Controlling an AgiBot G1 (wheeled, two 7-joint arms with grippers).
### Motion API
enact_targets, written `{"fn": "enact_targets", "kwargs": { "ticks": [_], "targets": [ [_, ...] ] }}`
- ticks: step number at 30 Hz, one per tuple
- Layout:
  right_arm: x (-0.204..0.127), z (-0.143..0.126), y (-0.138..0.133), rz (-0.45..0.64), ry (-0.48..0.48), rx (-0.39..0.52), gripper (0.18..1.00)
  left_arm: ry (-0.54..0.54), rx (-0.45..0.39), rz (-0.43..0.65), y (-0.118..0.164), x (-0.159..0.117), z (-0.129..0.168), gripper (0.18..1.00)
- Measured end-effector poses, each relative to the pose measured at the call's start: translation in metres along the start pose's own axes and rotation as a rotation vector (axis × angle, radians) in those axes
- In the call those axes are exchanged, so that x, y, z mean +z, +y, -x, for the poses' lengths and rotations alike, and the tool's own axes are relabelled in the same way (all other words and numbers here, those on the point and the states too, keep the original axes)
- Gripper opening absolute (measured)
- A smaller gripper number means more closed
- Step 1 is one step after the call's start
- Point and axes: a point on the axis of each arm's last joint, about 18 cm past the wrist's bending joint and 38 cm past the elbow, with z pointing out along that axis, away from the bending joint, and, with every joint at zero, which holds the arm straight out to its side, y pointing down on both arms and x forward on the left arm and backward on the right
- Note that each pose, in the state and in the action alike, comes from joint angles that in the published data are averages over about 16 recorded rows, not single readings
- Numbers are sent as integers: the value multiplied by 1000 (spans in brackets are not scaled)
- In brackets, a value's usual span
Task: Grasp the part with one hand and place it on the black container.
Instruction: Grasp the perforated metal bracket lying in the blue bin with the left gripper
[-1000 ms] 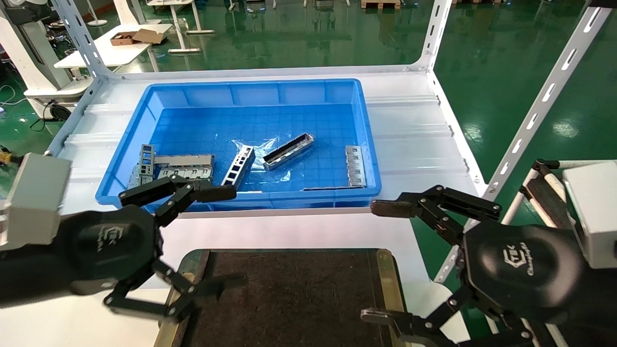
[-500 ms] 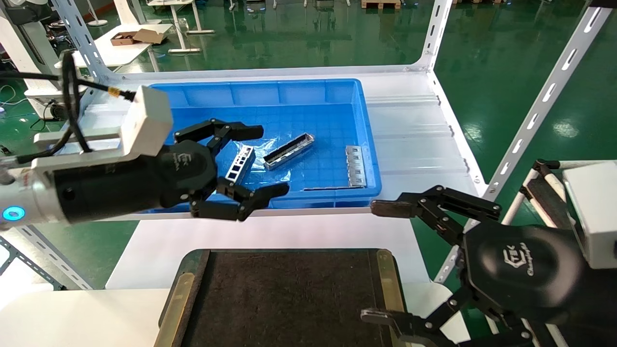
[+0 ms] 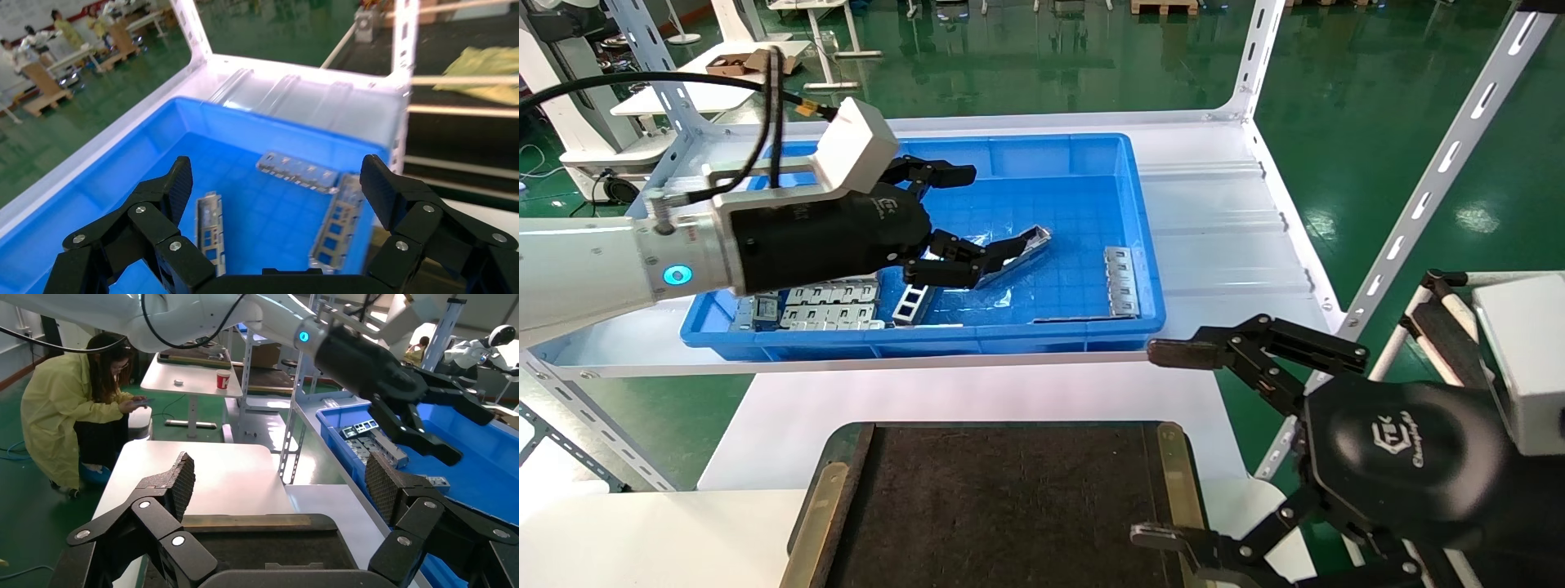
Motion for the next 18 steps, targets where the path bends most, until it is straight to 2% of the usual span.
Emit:
{"fn": "enact_targets", "kwargs": {
  "ticks": [9, 18],
  "targets": [
    [0, 0, 0, 0, 0, 0, 1001, -80, -7, 87, 13, 47, 21, 1001],
    [0, 0, 0, 0, 0, 0, 1001, -145, -5, 187, 28, 84, 30, 1001]
  ]
}}
